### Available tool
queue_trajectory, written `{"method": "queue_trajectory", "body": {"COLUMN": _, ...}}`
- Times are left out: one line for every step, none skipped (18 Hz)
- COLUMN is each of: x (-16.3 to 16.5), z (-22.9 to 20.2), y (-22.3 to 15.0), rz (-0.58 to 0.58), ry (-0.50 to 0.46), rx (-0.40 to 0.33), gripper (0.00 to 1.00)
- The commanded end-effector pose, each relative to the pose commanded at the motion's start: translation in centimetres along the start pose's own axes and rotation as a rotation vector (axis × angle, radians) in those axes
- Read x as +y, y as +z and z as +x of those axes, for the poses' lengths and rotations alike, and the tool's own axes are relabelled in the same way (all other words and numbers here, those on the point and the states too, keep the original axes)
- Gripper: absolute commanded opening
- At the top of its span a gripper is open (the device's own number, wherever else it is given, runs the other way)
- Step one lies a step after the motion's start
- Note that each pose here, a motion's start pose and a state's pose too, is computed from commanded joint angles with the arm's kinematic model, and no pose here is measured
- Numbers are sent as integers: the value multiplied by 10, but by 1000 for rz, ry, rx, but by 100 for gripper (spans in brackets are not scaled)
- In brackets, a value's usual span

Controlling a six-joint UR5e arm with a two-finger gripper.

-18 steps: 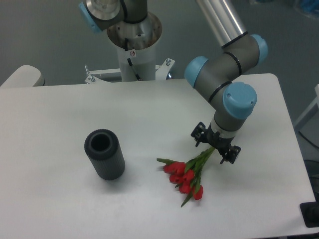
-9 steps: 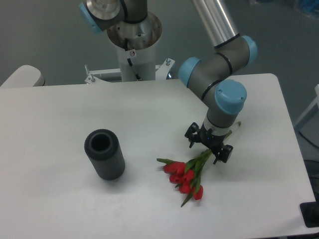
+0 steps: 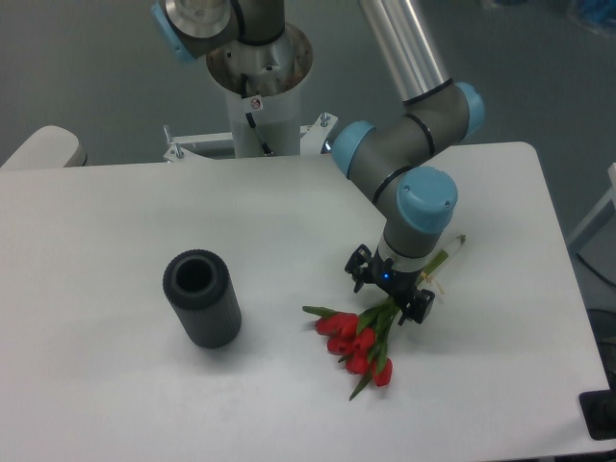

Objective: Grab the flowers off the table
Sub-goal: 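Lower the gripper onto the tulip stems and close around them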

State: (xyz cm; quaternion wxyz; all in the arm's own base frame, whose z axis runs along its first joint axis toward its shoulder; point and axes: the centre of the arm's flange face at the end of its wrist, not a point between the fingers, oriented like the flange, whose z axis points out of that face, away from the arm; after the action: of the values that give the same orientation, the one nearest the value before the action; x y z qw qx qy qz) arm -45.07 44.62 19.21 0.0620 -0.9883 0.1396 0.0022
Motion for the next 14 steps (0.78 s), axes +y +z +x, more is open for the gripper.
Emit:
{"method": "queue_trajectory", "body": {"x": -2, "z": 1, "y": 1, "rz": -9, "ry": 3, "rx": -2, "gripper": 100}}
{"method": "queue_trajectory", "body": {"x": -4, "z": 3, "y": 6, "rz": -17, "ry": 5, "rx": 4, "gripper": 100}}
{"method": "queue_trajectory", "body": {"x": -5, "z": 3, "y": 8, "rz": -16, "ry": 4, "rx": -2, "gripper": 100}}
{"method": "queue_trajectory", "body": {"x": -5, "z": 2, "y": 8, "rz": -15, "ry": 7, "rx": -14, "gripper": 100}}
{"method": "queue_trajectory", "body": {"x": -5, "z": 2, "y": 8, "rz": -13, "ry": 8, "rx": -18, "gripper": 100}}
{"method": "queue_trajectory", "body": {"x": -4, "z": 2, "y": 10, "rz": -15, "ry": 6, "rx": -19, "gripper": 100}}
{"method": "queue_trajectory", "body": {"x": -4, "z": 1, "y": 12, "rz": -16, "ry": 4, "rx": -16, "gripper": 100}}
{"method": "queue_trajectory", "body": {"x": -4, "z": 1, "y": 12, "rz": -16, "ry": 4, "rx": -16, "gripper": 100}}
{"method": "queue_trajectory", "body": {"x": -4, "z": 1, "y": 13, "rz": -16, "ry": 4, "rx": -14, "gripper": 100}}
{"method": "queue_trajectory", "body": {"x": -4, "z": 1, "y": 13, "rz": -18, "ry": 6, "rx": -20, "gripper": 100}}
{"method": "queue_trajectory", "body": {"x": -3, "z": 1, "y": 13, "rz": -25, "ry": 4, "rx": -22, "gripper": 100}}
{"method": "queue_trajectory", "body": {"x": -3, "z": 1, "y": 13, "rz": -32, "ry": 4, "rx": -24, "gripper": 100}}
{"method": "queue_trajectory", "body": {"x": -2, "z": 2, "y": 14, "rz": -36, "ry": 3, "rx": -22, "gripper": 100}}
{"method": "queue_trajectory", "body": {"x": -2, "z": 3, "y": 15, "rz": -37, "ry": 2, "rx": -20, "gripper": 100}}
